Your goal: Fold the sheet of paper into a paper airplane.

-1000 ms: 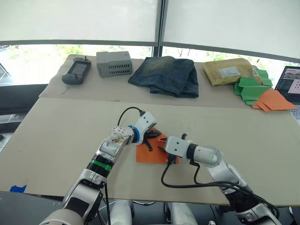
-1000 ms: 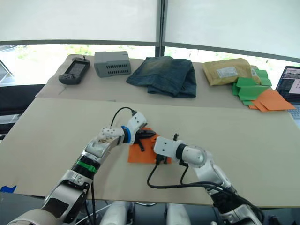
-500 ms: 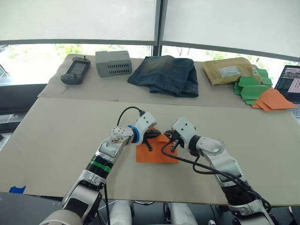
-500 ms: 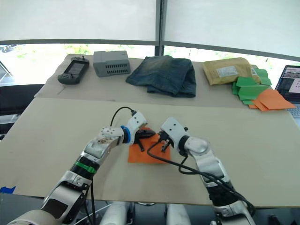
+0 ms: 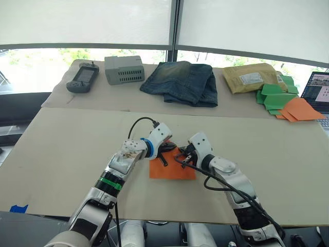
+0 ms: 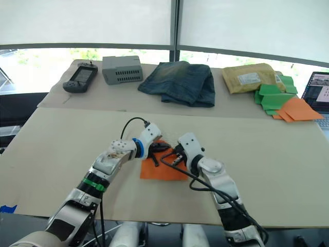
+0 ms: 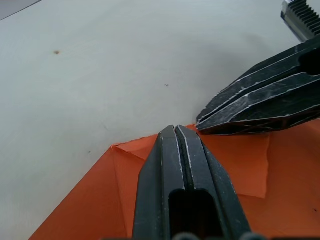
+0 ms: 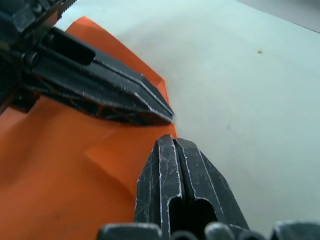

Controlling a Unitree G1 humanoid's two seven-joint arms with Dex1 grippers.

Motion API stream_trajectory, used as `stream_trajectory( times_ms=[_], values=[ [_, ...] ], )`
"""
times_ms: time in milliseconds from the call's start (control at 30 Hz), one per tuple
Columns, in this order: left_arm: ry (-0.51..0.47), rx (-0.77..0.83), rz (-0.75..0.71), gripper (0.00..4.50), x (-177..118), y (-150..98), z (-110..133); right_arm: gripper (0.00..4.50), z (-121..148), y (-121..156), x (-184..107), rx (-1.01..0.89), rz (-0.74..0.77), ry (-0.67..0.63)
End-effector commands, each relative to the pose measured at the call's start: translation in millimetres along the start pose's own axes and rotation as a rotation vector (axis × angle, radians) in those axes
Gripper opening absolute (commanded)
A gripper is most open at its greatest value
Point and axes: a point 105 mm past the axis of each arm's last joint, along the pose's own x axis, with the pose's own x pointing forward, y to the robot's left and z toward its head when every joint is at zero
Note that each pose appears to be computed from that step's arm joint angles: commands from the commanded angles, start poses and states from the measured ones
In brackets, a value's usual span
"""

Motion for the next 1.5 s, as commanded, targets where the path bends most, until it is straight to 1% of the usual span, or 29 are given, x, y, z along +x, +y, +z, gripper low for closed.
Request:
stream_trajectory(
  times_ms=[33,200,333,367,433,500,533,600,667,767,867,967,1100,1233,1300,1367,1433,1500],
  values=[
    [0.032,-0.011,0.003,0.00,1.3,-1.8,-8.8,0.03,-42.7,-8.7,-22.9,0.075,-0.045,0.147],
    [0.034,-0.016,0.002,0.00,1.1,-0.8,-10.0,0.03,-61.1,-13.2,-51.7,0.137,-0.102,0.189],
    [0.034,-0.017,0.000,0.00,1.3,-0.7,-10.1,0.03,-64.6,-10.1,-59.4,0.136,-0.105,0.196],
    [0.034,-0.017,-0.001,0.00,1.5,-0.8,-10.0,0.03,-58.9,-11.8,-59.2,0.121,-0.112,0.170],
    [0.034,-0.016,-0.005,0.00,1.5,-1.1,-10.2,0.03,-26.3,-18.3,-54.9,0.059,-0.114,0.032],
    [0.034,-0.015,-0.008,0.00,1.5,-1.3,-10.4,0.03,0.9,-23.0,-52.1,-0.002,-0.113,-0.069],
    [0.035,-0.015,-0.008,0.00,1.4,-1.3,-10.4,0.03,9.5,-24.9,-50.6,-0.027,-0.116,-0.094],
    [0.034,-0.014,-0.010,0.00,1.3,-1.6,-10.6,0.03,19.2,-19.9,-44.0,-0.039,-0.073,-0.125],
    [0.026,-0.014,-0.018,0.00,1.4,-3.7,-10.5,0.03,21.2,-10.6,-34.0,-0.037,-0.024,-0.135],
    [0.025,-0.016,-0.017,0.00,1.1,-5.2,-11.6,0.03,17.2,2.9,-18.7,-0.025,0.036,-0.118],
    [0.011,-0.025,0.012,0.00,-1.3,-1.5,-9.7,0.03,-2.9,18.2,-4.0,0.010,0.112,-0.018],
    [-0.009,-0.050,0.047,0.00,-7.2,5.0,-6.8,0.03,-11.5,22.1,3.3,0.072,0.123,0.024],
    [-0.055,-0.112,0.100,0.00,-20.3,14.9,-1.8,0.03,-25.7,23.6,5.2,0.052,0.136,0.106],
    [-0.152,-0.219,0.196,0.00,-47.9,36.3,12.5,0.03,-37.6,21.5,4.2,0.042,0.133,0.166],
    [-0.183,-0.273,0.277,0.00,-64.3,51.8,16.6,0.03,-39.2,21.4,4.5,0.037,0.136,0.173],
    [-0.235,-0.335,0.313,0.00,-82.5,61.3,24.4,0.03,-39.9,22.5,5.1,0.037,0.142,0.177],
    [-0.286,-0.415,0.336,0.53,-101.7,67.8,31.0,0.00,-40.6,23.6,6.1,0.034,0.149,0.181],
    [-0.269,-0.465,0.354,1.11,-113.8,69.0,27.8,0.00,-40.9,25.4,7.6,0.035,0.156,0.183]
  ],
)
